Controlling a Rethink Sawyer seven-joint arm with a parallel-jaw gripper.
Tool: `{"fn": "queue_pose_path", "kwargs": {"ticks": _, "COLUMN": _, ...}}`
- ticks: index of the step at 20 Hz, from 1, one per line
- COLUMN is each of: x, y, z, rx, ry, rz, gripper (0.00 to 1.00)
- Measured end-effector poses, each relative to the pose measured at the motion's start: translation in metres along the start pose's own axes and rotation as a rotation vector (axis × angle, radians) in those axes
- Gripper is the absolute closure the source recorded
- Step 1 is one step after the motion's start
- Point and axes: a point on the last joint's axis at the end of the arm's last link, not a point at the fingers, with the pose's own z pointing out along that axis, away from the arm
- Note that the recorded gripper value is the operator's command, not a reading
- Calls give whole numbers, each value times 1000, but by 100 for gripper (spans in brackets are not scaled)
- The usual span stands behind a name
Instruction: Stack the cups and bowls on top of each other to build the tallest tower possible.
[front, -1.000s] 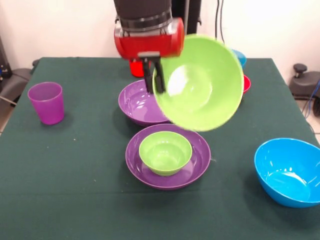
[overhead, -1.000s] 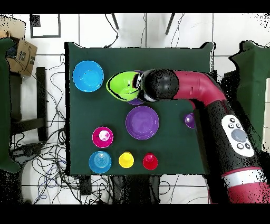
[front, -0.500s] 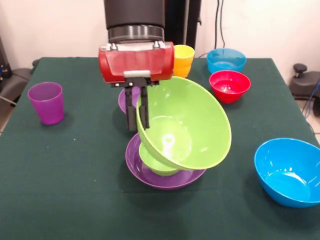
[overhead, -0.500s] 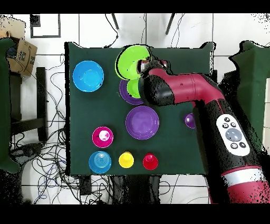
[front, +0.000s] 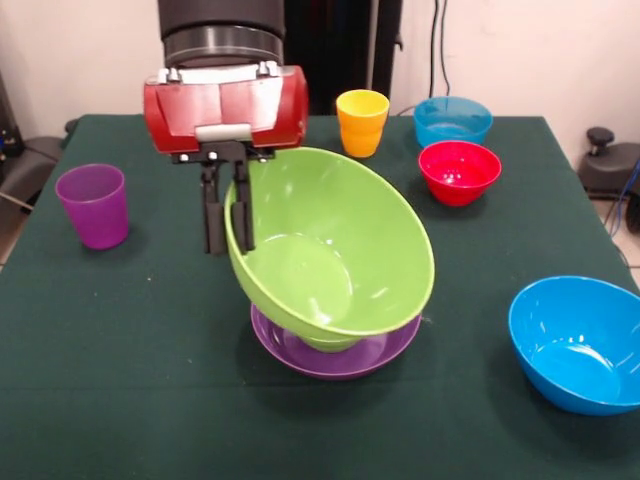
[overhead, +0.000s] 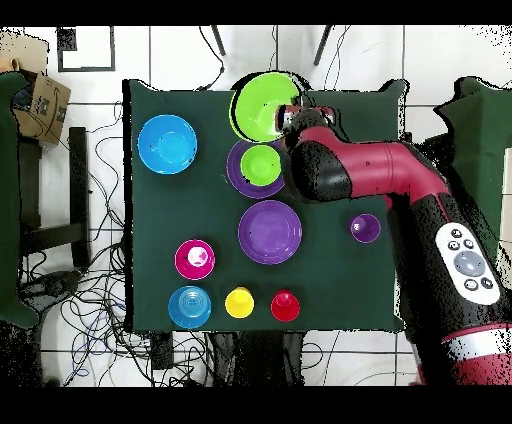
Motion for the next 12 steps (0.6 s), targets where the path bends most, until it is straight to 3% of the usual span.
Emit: {"fn": "queue_pose_path", "kwargs": {"ticks": 12, "x": -3, "y": 6, "z": -12, "rx": -8, "ry": -2, "rz": -9, "gripper": 100}}
